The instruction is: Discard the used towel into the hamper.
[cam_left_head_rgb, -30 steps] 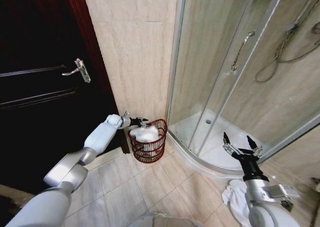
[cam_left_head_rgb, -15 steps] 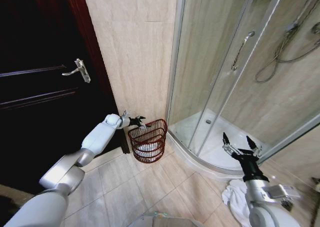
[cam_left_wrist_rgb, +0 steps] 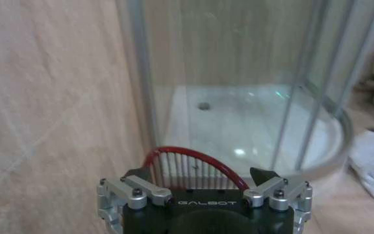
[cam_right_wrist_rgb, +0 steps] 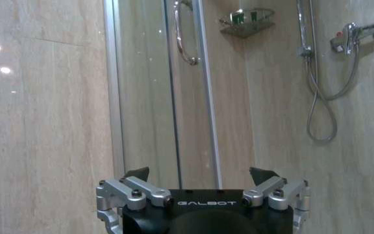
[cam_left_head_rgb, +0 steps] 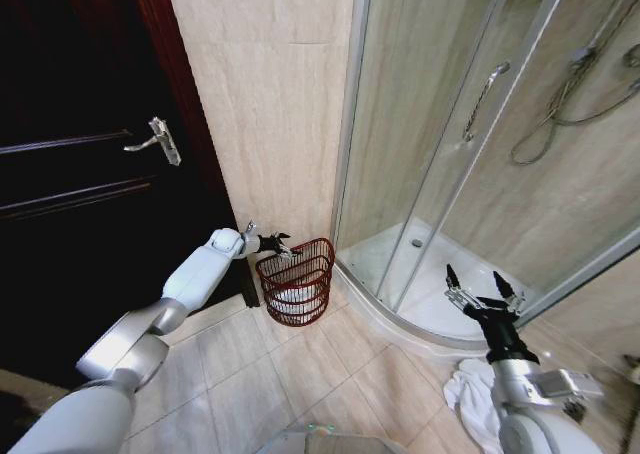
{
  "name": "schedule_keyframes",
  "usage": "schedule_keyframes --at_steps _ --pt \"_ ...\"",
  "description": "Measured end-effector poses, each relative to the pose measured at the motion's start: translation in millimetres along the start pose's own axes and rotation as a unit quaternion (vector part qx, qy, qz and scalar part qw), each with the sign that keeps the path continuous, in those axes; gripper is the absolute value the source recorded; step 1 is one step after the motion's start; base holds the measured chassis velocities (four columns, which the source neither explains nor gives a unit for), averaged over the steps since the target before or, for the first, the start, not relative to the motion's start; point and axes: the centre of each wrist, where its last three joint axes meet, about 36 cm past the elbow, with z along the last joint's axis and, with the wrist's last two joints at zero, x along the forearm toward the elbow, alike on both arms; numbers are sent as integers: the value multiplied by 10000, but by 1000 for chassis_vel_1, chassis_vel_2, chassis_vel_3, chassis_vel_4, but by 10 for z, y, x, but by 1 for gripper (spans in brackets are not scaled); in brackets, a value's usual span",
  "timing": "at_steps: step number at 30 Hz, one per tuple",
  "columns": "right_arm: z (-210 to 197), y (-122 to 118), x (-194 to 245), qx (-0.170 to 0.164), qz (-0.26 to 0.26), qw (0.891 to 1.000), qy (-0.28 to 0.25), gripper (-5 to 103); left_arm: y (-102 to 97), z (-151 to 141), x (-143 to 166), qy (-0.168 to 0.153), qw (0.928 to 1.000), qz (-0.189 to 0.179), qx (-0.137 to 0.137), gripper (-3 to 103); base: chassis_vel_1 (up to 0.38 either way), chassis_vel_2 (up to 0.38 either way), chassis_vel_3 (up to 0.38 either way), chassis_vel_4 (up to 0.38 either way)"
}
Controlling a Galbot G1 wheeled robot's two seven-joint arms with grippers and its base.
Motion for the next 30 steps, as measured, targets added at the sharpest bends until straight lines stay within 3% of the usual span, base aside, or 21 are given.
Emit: schedule_keyframes --at_steps 2,4,7,8,9,11,12,13,15,16,19,20,22,23,25,27,28,29,30 --pt "-8 3 -6 -1 -1 10000 -1 100 -181 42 11 -382 9977 -519 212 100 0 0 0 0" --pt "-11 3 -10 -2 2 10000 -5 100 -250 62 21 -515 9960 -646 336 100 0 0 0 0" --pt "-42 14 -34 -8 -1 10000 -24 100 -715 227 110 -1047 9779 -1548 940 100 0 0 0 0" --pt "-42 14 -34 -8 -1 10000 -24 100 -715 227 110 -1047 9779 -1548 940 100 0 0 0 0" --pt "-50 17 -38 -10 -3 10000 -21 100 -845 260 150 -1159 9708 -1831 1028 100 0 0 0 0" --pt "-76 24 -45 -12 3 10000 -27 100 -1279 311 297 -1492 9456 -2605 1256 100 0 0 0 0" --pt "-76 24 -45 -12 3 10000 -27 100 -1279 311 297 -1492 9456 -2605 1256 100 0 0 0 0" --pt "-83 26 -44 -16 20 10000 -29 100 -1442 316 345 -1633 9356 -2838 1322 100 0 0 0 0" --pt "-87 26 -36 -26 62 10000 -17 100 -1707 361 494 -1887 9087 -3461 1373 100 0 0 0 0" --pt "-87 26 -36 -26 62 10000 -17 100 -1707 361 494 -1887 9087 -3461 1373 100 0 0 0 0" --pt "-76 28 -15 -27 134 9999 43 100 -2101 570 707 -2220 8820 -4011 1086 100 0 0 0 0" --pt "-76 28 -15 -27 134 9999 43 100 -2101 570 707 -2220 8820 -4011 1086 100 0 0 0 0" --pt "-53 17 4 -19 176 9998 100 100 -2432 668 879 -2346 8646 -4287 1173 100 0 0 0 0" --pt "-53 17 4 -19 176 9998 100 100 -2432 668 879 -2346 8646 -4287 1173 100 0 0 0 0" --pt "-28 0 16 2 202 9997 133 100 -2620 725 1057 -2393 8458 -4618 1184 100 0 0 0 0" --pt "-15 -11 23 35 197 9997 161 100 -2714 786 1199 -2383 8330 -4859 1151 100 0 0 0 0" --pt "-7 -11 24 59 177 9997 181 100 -2751 836 1274 -2381 8232 -5027 1138 100 0 0 0 0" --pt "-7 -11 24 59 177 9997 181 100 -2751 836 1274 -2381 8232 -5027 1138 100 0 0 0 0" --pt "3 -4 23 71 148 9997 202 100 -2755 877 1321 -2368 8113 -5230 1104 100 0 0 0 0"
